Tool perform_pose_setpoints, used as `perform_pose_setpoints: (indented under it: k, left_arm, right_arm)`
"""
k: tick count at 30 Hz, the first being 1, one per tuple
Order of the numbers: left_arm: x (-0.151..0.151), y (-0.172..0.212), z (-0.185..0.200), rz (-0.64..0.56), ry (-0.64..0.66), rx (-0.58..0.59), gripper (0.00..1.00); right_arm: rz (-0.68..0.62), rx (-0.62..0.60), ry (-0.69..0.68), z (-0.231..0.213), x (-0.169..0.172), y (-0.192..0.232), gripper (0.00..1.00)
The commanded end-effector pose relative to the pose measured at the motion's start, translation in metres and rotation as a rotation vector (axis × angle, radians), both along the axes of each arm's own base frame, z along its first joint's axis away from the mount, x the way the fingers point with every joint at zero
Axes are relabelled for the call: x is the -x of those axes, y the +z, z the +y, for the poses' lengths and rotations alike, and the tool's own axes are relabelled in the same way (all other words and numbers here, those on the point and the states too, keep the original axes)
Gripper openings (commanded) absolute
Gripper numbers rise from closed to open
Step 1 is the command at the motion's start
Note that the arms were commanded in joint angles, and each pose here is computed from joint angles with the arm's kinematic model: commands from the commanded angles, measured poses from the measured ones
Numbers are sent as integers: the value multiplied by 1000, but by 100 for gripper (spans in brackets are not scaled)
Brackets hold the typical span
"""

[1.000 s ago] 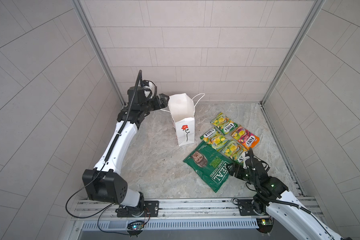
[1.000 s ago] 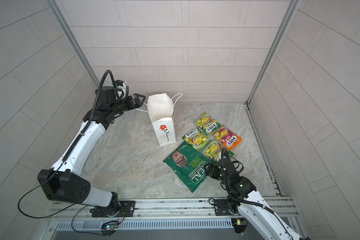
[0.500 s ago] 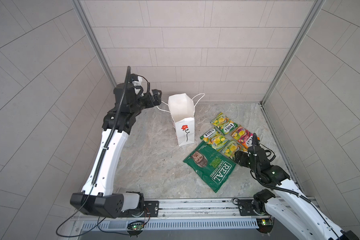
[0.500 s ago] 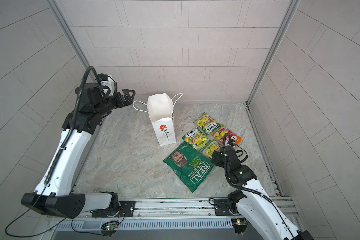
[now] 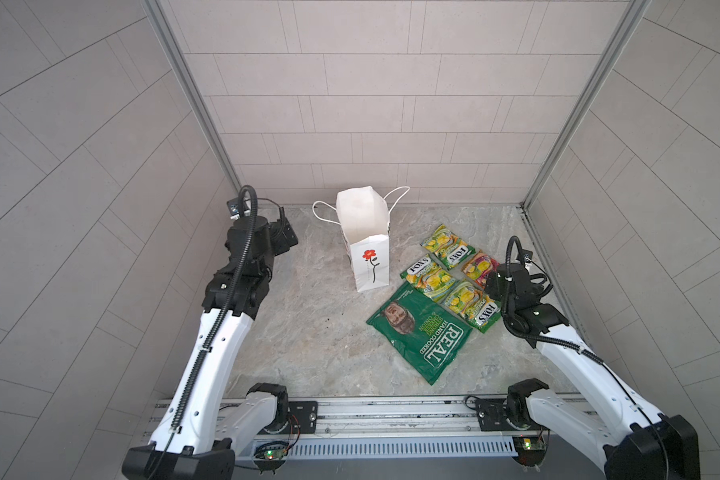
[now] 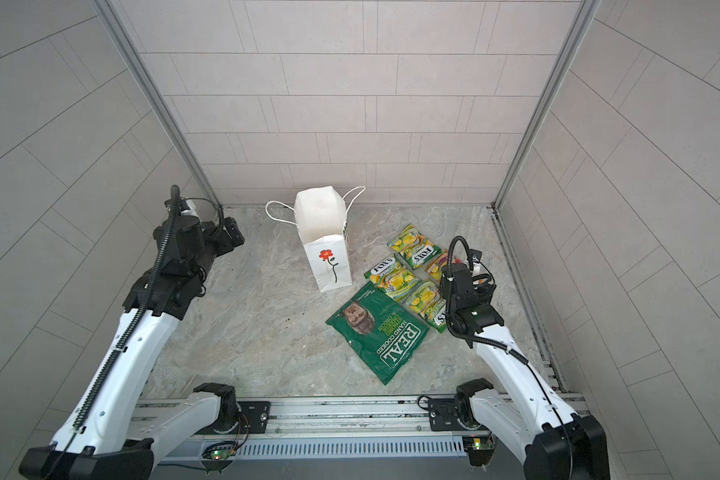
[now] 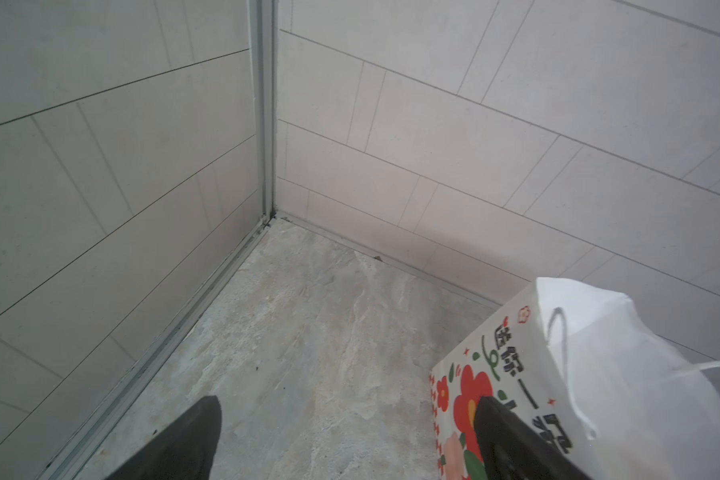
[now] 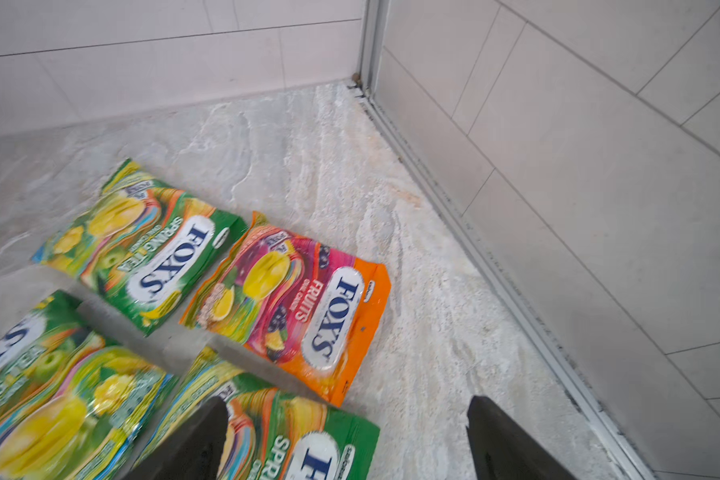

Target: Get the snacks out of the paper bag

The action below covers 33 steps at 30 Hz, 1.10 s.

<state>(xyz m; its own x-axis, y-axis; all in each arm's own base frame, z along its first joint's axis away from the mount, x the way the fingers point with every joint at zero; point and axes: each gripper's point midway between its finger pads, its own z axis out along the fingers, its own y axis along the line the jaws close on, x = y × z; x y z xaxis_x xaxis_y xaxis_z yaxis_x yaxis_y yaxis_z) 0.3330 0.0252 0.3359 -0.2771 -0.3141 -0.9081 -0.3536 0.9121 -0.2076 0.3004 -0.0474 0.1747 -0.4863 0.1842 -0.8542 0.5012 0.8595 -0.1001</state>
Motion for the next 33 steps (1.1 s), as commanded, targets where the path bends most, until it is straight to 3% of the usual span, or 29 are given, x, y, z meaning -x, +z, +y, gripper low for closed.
perform_pose_setpoints:
  k: [1, 14, 18, 24, 33]
  left_arm:
    - [11, -9, 23, -36, 126, -29, 100]
    - [15, -116, 42, 87, 230, -118, 100]
    - [7, -142, 40, 88, 210, -151, 100]
    - [-5, -179, 35, 90, 171, -176, 100]
    - [-28, -204, 36, 85, 126, -343, 100]
  right_arm:
    - [-55, 104, -99, -23, -9, 17, 91]
    - [-105, 259, -256, -59, -6, -7, 92]
    - [-120, 291, -294, -65, 1, -13, 94]
    - [-102, 297, -286, -65, 1, -32, 99]
    - [-124, 284, -203, -56, -28, -45, 99]
